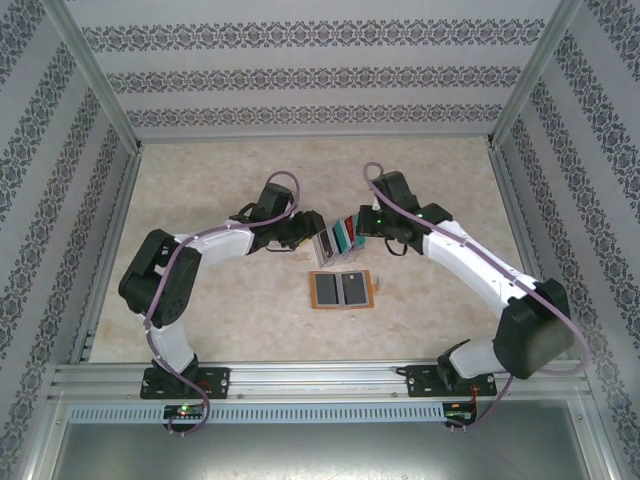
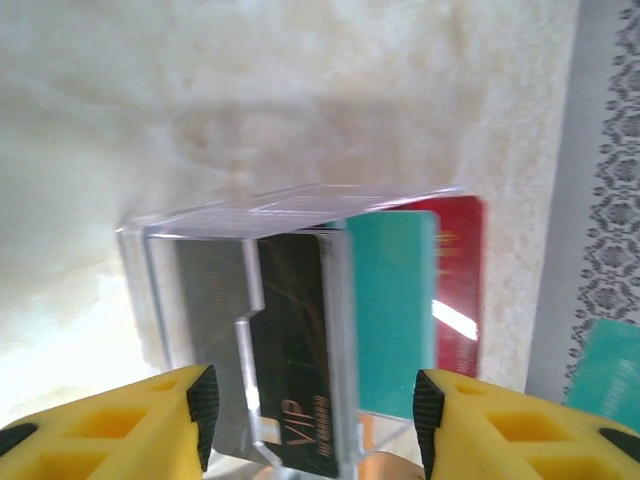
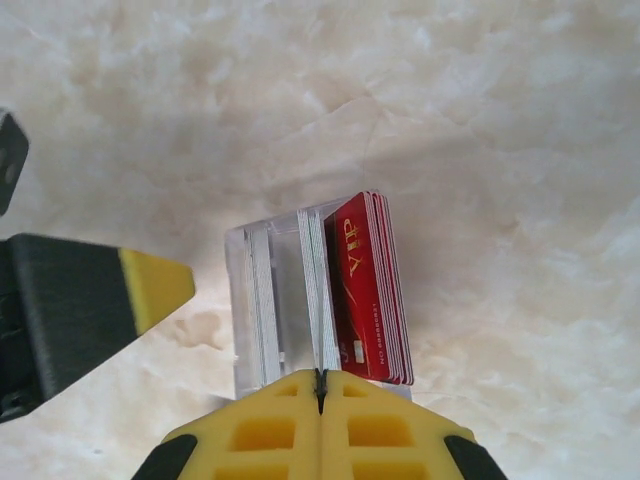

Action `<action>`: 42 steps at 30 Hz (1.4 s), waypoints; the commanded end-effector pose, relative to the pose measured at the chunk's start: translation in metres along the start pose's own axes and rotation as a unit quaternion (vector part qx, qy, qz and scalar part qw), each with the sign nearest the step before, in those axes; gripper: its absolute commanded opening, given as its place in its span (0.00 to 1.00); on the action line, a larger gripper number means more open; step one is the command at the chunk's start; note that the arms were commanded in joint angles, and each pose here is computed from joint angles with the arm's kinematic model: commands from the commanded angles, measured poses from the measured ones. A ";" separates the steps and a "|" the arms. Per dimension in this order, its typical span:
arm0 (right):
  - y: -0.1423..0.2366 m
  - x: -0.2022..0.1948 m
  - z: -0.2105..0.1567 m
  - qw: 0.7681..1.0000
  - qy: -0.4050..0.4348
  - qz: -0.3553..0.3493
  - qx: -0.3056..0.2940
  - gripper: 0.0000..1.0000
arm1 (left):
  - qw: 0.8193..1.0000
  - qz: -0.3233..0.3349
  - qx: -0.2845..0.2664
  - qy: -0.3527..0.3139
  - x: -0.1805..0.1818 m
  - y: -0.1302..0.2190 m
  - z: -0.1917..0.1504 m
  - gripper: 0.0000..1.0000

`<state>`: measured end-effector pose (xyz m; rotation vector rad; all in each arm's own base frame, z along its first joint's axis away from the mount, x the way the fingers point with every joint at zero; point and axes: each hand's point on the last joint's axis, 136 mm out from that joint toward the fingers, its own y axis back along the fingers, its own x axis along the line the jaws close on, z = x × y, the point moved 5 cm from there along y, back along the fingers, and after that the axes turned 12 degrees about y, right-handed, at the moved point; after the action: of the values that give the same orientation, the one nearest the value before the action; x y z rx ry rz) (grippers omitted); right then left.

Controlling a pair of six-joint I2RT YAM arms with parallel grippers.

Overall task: Put the credit cards into the card holder
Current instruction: Pick up the credit card from the storage box.

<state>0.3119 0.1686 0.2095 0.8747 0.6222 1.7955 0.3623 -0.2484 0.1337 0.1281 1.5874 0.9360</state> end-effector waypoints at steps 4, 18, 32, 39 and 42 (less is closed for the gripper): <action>0.019 0.006 0.019 0.977 -0.126 0.161 -0.056 0.01 | 0.995 -0.081 -0.013 -0.063 -0.043 0.035 -0.011 0.64; 0.019 0.012 0.039 0.934 -0.192 0.297 -0.060 0.02 | 0.959 -0.253 0.079 -0.097 -0.107 0.041 -0.029 0.51; 0.009 -0.003 0.030 0.931 -0.205 0.297 -0.045 0.11 | 0.958 -0.264 0.077 -0.079 -0.108 0.043 -0.028 0.02; 0.016 0.000 0.031 0.925 -0.185 0.329 -0.039 0.27 | 0.949 -0.297 0.086 -0.064 -0.120 0.051 -0.029 0.00; 0.016 0.004 0.034 0.920 -0.182 0.346 -0.039 0.28 | 0.945 -0.308 0.088 -0.067 -0.123 0.056 -0.031 0.00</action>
<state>0.3273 0.1646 0.2372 1.4470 -0.0009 2.0937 0.3512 -0.2915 0.2449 -0.1367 1.4901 0.3719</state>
